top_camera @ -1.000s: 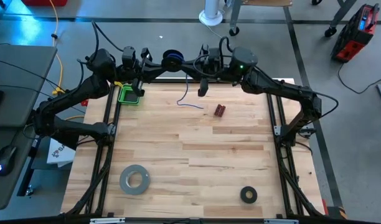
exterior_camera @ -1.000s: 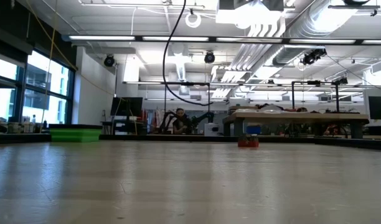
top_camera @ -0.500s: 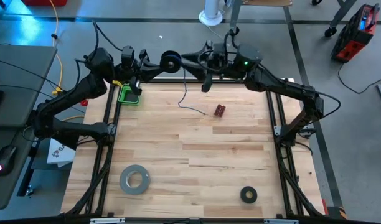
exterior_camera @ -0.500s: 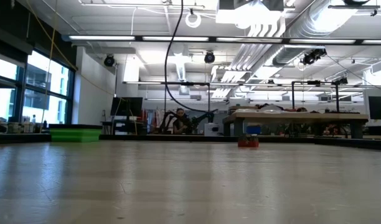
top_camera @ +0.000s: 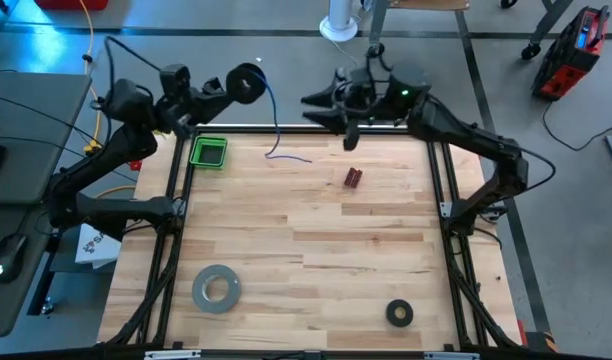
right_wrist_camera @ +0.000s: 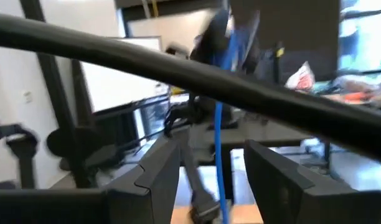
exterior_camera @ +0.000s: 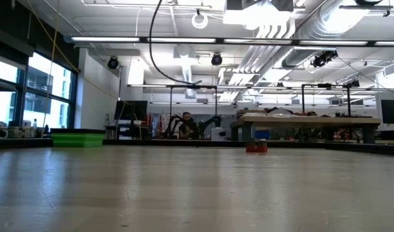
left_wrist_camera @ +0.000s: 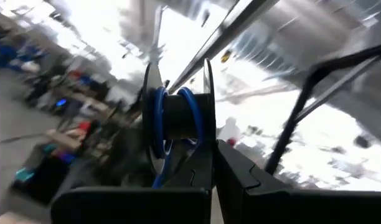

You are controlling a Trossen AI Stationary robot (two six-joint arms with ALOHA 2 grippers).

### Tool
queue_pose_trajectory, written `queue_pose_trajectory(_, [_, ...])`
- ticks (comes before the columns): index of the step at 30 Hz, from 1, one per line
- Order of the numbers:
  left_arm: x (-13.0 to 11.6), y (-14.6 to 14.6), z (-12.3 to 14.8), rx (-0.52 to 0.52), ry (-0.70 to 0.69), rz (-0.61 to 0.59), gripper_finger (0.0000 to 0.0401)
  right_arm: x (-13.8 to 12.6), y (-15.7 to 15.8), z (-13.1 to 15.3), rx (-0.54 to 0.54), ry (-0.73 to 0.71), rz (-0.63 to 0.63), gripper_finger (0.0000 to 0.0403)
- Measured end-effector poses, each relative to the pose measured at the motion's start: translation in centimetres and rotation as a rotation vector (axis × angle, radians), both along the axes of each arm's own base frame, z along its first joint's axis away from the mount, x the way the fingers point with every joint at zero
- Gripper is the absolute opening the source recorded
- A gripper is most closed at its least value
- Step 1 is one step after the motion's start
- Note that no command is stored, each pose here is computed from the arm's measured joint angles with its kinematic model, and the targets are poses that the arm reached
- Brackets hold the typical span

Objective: Coil cords
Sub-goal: Coil the blue wire onto the spool

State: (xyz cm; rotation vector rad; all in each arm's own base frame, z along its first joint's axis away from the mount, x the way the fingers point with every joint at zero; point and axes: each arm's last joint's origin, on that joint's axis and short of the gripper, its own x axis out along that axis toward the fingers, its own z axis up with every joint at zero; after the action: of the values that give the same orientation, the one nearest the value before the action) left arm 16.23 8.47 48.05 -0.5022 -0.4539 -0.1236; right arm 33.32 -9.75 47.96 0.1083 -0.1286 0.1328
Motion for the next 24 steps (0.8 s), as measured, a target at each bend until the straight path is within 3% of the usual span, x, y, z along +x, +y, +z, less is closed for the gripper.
queue_pose_trajectory(4, [-0.5, -0.5, 0.9, 0.028, -0.085, -0.038, 0.0, 2.3, 0.4, -1.4, 0.003, -0.009, 0.055, 0.0168])
queue_pose_trajectory(11, [-0.4, -0.4, 0.8, 0.009, -0.083, -0.043, 0.0, 5.5, 1.1, -3.3, 0.053, -0.065, 0.155, 0.0167])
queue_pose_trajectory(17, [-0.4, -0.4, 0.8, -0.023, -0.089, -0.045, 0.0, 6.1, 1.4, -3.7, 0.049, -0.074, 0.172, 0.0167])
queue_pose_trajectory(24, [-0.3, -0.7, 0.9, -0.038, -0.098, -0.067, 0.0, 6.1, 1.2, -3.4, 0.027, -0.115, 0.106, 0.0167])
